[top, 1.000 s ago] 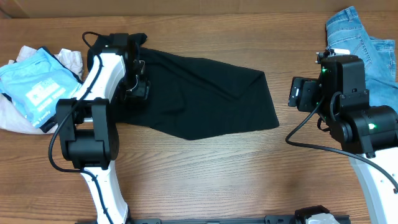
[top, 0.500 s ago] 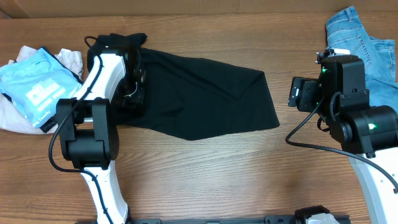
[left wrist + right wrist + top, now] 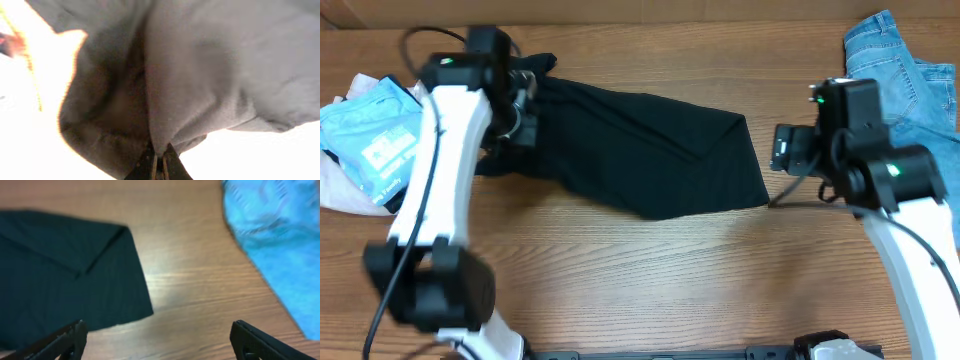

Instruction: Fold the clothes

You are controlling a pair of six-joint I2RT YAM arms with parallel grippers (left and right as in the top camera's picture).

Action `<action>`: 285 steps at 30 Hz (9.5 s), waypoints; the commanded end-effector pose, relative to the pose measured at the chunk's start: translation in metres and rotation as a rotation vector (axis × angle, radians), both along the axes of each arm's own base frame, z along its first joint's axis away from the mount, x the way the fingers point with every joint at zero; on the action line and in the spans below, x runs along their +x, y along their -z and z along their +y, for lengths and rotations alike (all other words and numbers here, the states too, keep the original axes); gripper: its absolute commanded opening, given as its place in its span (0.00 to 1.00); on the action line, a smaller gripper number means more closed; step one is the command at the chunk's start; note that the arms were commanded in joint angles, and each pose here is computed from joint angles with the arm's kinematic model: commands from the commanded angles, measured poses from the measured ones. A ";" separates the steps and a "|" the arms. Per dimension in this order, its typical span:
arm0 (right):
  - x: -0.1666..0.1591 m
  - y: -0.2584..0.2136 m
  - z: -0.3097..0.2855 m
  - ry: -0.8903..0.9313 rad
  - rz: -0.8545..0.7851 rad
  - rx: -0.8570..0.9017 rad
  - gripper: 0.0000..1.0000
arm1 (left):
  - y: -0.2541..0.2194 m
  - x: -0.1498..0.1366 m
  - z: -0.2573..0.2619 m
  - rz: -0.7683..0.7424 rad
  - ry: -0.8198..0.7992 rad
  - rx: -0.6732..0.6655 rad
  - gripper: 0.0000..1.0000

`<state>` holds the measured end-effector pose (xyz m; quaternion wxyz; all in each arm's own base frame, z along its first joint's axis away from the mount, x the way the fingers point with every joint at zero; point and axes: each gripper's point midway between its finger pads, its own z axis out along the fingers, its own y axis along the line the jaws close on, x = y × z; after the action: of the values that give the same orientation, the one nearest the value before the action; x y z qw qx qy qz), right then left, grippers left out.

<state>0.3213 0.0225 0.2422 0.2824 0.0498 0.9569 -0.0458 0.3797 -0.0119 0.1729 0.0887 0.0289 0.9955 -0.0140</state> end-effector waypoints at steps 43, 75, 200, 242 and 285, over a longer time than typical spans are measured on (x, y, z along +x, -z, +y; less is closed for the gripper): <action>-0.024 0.232 0.032 0.026 0.589 0.299 0.94 | -0.045 -0.004 0.031 -0.129 -0.117 0.003 0.04; 0.027 0.142 0.026 0.020 0.364 0.327 0.04 | -0.088 0.001 0.030 -0.253 -0.119 -0.005 0.04; -0.082 0.116 -0.068 0.357 0.667 0.222 0.04 | 0.078 -0.139 -0.025 0.477 -0.139 -0.090 0.04; 0.070 0.166 -0.070 0.185 0.254 0.315 0.65 | 0.076 0.012 -0.006 -0.144 -0.437 -0.109 0.21; 0.038 0.191 -0.063 0.175 0.371 0.320 0.63 | 0.098 -0.055 0.018 0.059 -0.372 0.092 0.51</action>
<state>0.3608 -0.0417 0.0513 0.0867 0.1699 0.9791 0.0711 0.3266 -0.0092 0.0703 0.0503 -0.1591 0.9857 0.0242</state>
